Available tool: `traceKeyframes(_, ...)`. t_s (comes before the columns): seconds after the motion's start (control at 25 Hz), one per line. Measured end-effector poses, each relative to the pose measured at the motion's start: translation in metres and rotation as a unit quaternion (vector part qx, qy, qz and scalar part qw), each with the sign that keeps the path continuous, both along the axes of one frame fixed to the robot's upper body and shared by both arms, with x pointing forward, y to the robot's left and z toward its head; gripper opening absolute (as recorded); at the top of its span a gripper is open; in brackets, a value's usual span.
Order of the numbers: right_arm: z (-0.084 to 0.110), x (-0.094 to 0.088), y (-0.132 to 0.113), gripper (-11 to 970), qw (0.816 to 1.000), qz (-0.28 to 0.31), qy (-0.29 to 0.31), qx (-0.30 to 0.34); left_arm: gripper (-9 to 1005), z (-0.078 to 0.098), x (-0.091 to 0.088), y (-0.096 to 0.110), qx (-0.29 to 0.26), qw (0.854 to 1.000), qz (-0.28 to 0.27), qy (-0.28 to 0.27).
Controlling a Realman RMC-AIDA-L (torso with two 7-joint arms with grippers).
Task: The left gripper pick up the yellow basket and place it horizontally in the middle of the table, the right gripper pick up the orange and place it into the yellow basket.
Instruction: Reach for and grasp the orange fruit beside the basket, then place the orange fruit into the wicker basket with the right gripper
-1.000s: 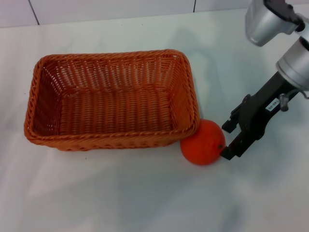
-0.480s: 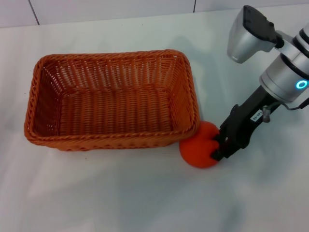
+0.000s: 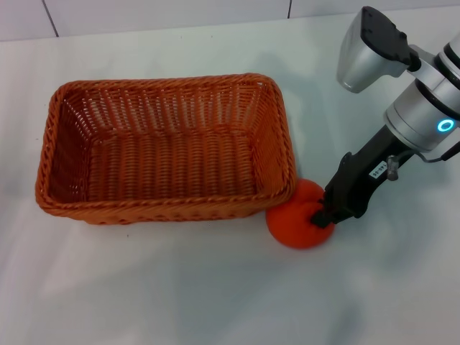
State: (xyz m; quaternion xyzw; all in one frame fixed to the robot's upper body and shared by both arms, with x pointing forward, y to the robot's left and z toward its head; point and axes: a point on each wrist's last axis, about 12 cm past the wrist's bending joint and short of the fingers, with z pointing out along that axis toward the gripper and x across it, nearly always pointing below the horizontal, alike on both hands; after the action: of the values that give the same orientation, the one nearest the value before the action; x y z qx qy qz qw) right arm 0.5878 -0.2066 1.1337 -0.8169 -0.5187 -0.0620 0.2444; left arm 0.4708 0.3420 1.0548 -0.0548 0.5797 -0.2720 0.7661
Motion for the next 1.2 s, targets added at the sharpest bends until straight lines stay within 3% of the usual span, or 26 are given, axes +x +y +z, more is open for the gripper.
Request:
traceKeyframes(0.24, 0.001, 0.0, -0.005, 163, 1.0, 0.003, -0.001, -0.001, 658, 0.0, -0.003, 0.001, -0.002, 1.0, 0.002, -0.004)
traceKeyframes(0.52, 0.008, 0.003, -0.023, 143, 1.0, -0.018, -0.005, 0.008, 658, 0.002, -0.005, 0.004, -0.01, 1.0, 0.005, -0.012)
traceKeyframes(0.88, 0.03, 0.005, -0.067, 144, 0.997, -0.07, -0.027, 0.035, 658, 0.004, -0.006, 0.008, -0.012, 1.0, 0.016, -0.019)
traceKeyframes(1.04, 0.045, 0.01, -0.082, 139, 0.99, -0.1, -0.063, 0.074, 657, 0.006, -0.004, 0.008, -0.011, 1.0, 0.013, -0.023)
traceKeyframes(1.2, 0.057, 0.012, -0.079, 134, 0.978, -0.098, -0.097, 0.154, 657, 0.006, -0.004, 0.008, -0.011, 1.0, 0.013, -0.024)
